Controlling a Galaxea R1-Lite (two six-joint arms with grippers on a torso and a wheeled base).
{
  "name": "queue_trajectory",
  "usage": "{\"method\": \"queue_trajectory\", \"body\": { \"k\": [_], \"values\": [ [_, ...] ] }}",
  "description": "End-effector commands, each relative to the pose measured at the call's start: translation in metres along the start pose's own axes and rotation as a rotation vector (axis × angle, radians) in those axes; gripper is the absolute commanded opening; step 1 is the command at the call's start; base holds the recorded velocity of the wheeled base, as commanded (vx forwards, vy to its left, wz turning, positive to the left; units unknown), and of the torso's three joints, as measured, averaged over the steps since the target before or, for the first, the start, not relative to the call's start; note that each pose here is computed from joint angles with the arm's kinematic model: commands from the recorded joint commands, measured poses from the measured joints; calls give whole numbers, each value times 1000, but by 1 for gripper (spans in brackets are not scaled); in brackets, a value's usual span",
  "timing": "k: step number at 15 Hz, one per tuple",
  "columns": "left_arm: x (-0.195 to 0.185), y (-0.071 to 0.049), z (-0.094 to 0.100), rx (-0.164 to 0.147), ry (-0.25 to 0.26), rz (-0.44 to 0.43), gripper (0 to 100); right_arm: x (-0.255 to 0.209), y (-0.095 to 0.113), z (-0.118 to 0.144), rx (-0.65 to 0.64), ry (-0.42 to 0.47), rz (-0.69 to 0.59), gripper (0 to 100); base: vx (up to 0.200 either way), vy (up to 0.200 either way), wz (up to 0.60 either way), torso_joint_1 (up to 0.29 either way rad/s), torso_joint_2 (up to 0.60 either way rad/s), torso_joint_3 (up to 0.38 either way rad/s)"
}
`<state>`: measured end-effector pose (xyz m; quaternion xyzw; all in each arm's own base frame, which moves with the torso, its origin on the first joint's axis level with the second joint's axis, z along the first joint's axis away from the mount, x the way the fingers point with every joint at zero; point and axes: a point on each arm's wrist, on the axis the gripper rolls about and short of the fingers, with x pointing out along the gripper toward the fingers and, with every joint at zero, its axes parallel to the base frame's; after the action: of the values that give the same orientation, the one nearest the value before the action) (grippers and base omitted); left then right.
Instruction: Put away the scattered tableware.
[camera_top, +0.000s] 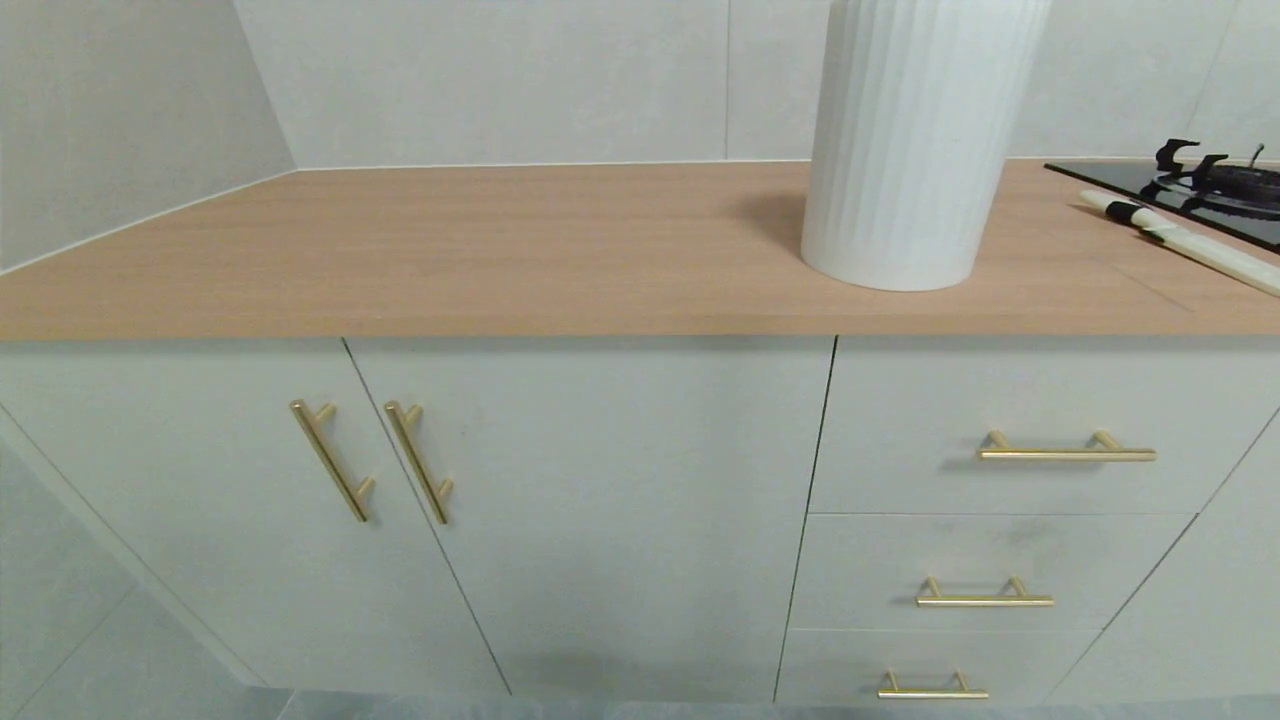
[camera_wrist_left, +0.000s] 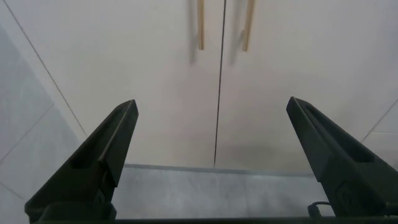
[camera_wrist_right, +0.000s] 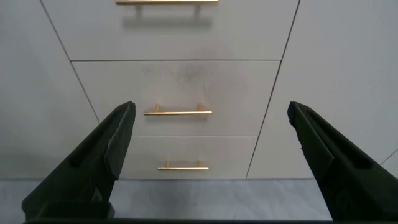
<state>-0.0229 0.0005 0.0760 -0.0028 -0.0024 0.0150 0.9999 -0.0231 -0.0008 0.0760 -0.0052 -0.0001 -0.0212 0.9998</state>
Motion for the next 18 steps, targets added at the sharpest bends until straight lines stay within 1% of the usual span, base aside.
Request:
{"method": "queue_trajectory", "body": {
  "k": [1,13,18],
  "values": [
    [0,0,0,-1,2,1,100,0,0,0,0,2,-1,100,0,0,-600,-2,-2,2],
    [0,0,0,1,2,1,100,0,0,0,-2,2,-1,100,0,0,0,0,0,0],
    [0,0,0,1,2,1,100,0,0,0,-2,2,1,100,0,-200,0,4,2,3]
  ]
}}
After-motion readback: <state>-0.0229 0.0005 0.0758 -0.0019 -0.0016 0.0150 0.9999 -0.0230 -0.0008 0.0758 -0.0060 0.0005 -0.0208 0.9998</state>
